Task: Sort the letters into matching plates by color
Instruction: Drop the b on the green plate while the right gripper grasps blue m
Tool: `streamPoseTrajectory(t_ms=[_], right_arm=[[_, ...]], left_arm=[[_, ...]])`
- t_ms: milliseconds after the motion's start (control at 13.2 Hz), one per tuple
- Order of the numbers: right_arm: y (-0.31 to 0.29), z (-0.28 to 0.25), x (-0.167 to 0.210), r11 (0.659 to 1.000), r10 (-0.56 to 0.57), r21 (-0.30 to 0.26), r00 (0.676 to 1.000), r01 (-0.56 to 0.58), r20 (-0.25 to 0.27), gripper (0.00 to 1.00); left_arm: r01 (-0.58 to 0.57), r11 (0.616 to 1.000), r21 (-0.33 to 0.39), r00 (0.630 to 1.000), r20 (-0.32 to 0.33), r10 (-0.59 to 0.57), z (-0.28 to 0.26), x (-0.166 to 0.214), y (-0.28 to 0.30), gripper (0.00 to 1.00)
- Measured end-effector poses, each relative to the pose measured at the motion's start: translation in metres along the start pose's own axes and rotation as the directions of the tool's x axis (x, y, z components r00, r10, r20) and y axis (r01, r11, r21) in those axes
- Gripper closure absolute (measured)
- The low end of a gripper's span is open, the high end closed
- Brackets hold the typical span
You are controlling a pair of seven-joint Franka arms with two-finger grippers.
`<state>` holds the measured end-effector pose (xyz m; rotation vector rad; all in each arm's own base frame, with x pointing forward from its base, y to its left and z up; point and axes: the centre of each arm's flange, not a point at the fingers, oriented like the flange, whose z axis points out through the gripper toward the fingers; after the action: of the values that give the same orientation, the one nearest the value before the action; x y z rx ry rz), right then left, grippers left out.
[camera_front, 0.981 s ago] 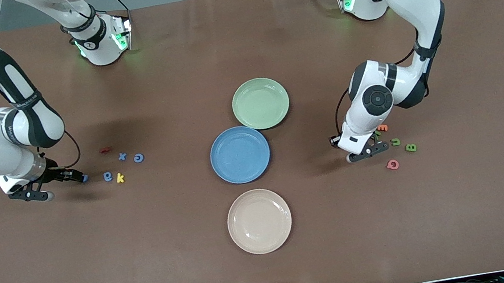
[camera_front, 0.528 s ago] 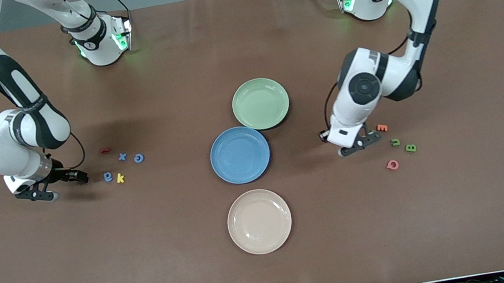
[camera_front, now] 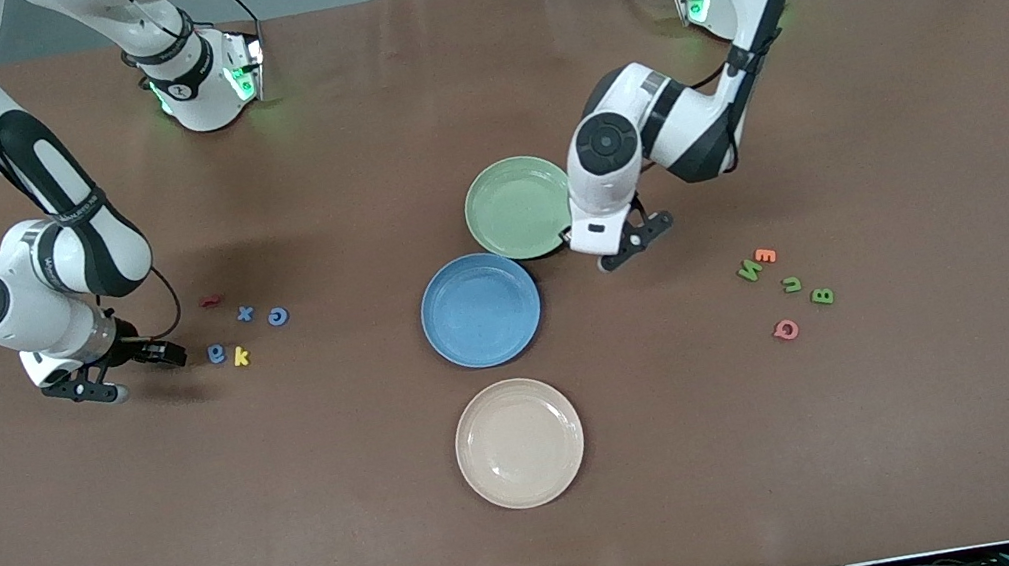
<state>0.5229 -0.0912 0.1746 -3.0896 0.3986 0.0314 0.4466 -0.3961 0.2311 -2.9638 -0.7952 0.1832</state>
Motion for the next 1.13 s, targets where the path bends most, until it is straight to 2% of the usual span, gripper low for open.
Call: streamPoseTrajectory(t_ms=[302, 453, 528, 679, 830, 981, 1132], right_arm=[[0.001, 0.005, -0.001, 1.000, 0.001, -0.002, 1.000, -0.001, 0.003, 0.26], [0.003, 0.005, 0.000, 1.000, 0.005, -0.003, 1.000, -0.005, 0.000, 0.41], [0.003, 0.005, 0.000, 1.000, 0.005, -0.003, 1.000, -0.005, 0.001, 0.41], [0.002, -0.001, 0.001, 1.000, 0.004, -0.001, 1.000, -0.004, -0.004, 0.60], [0.002, 0.001, 0.000, 1.000, 0.003, -0.001, 1.000, -0.003, 0.001, 0.59], [0.002, 0.001, 0.000, 1.000, 0.003, -0.001, 1.000, -0.003, 0.008, 0.59], [-0.001, -0.001, -0.001, 1.000, -0.001, 0.001, 0.999, 0.001, 0.046, 0.59]], left_arm=[[0.091, 0.996, -0.004, 0.996, 0.023, -0.091, 0.004, -0.038, 0.011, 0.63], [0.138, 0.990, -0.034, 0.990, 0.037, -0.136, 0.012, -0.054, 0.020, 0.63], [0.151, 0.988, -0.046, 0.988, 0.043, -0.149, 0.018, -0.061, 0.024, 0.63], [0.165, 0.985, -0.043, 0.985, 0.049, -0.163, 0.028, -0.075, 0.028, 0.63], [0.175, 0.984, -0.040, 0.984, 0.050, -0.173, 0.031, -0.079, 0.028, 0.48], [0.183, 0.982, -0.051, 0.982, 0.050, -0.181, 0.027, -0.074, 0.030, 0.26], [0.204, 0.976, -0.081, 0.979, 0.042, -0.201, 0.011, -0.059, 0.031, 0.06]])
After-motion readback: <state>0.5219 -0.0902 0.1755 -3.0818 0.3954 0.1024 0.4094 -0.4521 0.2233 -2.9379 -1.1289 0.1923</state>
